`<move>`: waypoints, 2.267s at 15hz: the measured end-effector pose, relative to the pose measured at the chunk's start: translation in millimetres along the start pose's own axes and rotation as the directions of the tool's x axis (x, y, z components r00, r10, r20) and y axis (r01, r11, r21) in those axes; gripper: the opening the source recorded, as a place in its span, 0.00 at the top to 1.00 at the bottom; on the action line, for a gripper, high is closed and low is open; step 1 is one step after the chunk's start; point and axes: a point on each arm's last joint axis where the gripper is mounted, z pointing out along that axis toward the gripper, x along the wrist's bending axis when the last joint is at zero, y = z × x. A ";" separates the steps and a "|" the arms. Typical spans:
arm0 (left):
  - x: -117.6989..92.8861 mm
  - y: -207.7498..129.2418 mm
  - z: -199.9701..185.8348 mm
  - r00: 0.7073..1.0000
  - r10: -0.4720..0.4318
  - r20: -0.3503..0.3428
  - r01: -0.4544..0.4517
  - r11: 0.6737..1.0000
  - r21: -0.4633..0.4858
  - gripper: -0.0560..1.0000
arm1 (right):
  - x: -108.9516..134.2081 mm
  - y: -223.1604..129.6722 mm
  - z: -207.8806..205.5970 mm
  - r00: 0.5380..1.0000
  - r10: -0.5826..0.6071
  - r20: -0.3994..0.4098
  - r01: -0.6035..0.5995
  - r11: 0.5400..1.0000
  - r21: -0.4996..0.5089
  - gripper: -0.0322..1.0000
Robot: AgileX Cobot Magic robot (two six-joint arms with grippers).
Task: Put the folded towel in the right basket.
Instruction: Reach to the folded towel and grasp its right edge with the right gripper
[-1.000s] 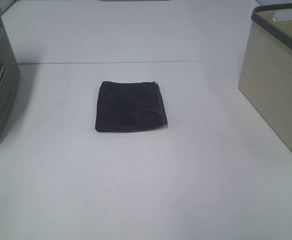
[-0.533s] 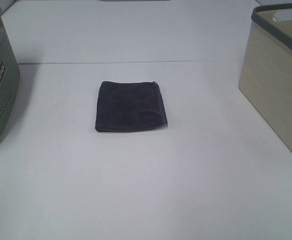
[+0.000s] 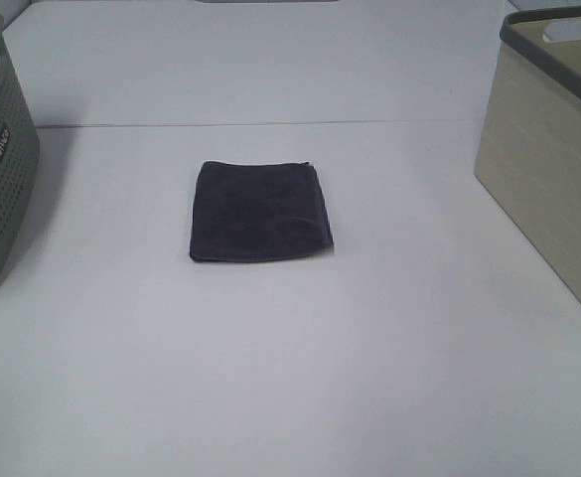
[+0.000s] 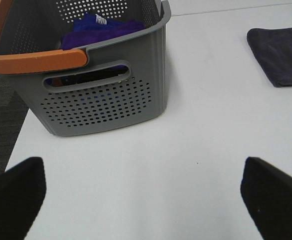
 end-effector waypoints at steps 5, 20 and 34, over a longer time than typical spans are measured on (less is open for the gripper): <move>0.0 0.0 0.0 1.000 0.000 0.000 0.000 1.000 0.000 0.01 | 0.0 0.0 0.0 1.000 0.000 0.000 0.000 1.000 0.000 0.02; 0.0 0.0 0.0 1.000 0.000 0.000 0.000 1.000 0.000 0.01 | -0.1 0.0 0.0 1.000 0.000 0.001 0.000 1.000 0.000 0.02; 0.0 0.0 0.0 1.000 0.000 0.000 0.000 1.000 0.000 0.01 | 2.3 26.5 -2.4 0.999 0.022 -0.038 -0.018 0.996 0.084 0.02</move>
